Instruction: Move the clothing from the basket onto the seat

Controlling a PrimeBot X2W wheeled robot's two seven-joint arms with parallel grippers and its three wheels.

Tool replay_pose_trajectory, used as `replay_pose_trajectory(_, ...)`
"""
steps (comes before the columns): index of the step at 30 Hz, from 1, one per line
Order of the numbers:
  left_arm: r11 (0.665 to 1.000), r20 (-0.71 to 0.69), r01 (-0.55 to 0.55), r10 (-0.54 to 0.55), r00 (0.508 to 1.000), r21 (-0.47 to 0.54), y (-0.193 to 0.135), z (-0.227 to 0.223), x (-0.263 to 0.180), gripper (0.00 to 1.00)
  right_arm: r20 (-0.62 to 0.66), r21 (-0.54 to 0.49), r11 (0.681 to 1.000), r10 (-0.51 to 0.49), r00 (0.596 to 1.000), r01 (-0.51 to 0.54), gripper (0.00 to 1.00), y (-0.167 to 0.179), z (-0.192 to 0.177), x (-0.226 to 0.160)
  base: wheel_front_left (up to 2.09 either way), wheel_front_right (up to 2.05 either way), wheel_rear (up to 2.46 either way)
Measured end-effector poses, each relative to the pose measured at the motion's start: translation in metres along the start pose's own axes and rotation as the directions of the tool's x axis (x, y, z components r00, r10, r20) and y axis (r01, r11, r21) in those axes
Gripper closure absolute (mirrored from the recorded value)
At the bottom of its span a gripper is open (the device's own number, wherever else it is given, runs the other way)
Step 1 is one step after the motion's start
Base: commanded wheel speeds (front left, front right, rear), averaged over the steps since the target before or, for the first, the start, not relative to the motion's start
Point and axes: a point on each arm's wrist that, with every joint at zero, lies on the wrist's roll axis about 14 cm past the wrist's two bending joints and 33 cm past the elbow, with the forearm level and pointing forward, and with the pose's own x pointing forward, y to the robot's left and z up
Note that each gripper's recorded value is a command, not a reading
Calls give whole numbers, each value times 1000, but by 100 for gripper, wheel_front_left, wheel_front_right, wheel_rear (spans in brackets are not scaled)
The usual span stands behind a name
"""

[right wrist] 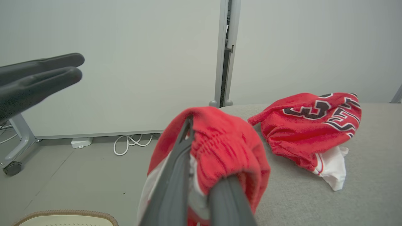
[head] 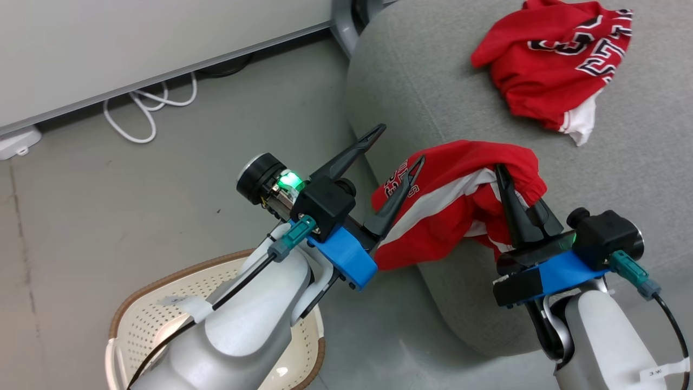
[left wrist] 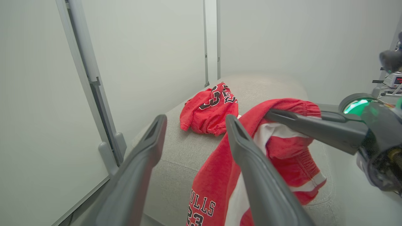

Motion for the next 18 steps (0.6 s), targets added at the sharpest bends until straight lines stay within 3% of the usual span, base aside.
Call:
replay_pose_trajectory(10, 999, -3, 51, -51, 999, -11, -17, -2, 8, 0, 9, 5, 999, -49, 999, 49, 100, -12, 4, -13, 0, 0, 0)
replay_pose_trajectory(15, 1000, 2, 19, -19, 1000, -17, -6, -3, 5, 0, 62, -11, 999, -30, 998, 30, 100, -10, 20, 4, 0, 0, 0)
replay_pose_trajectory(18, 1000, 10, -5, 5, 1000, -20, 7, -5, 5, 0, 146, -52, 998, -19, 989, 27, 100, -16, 49, 29, 0, 0, 0)
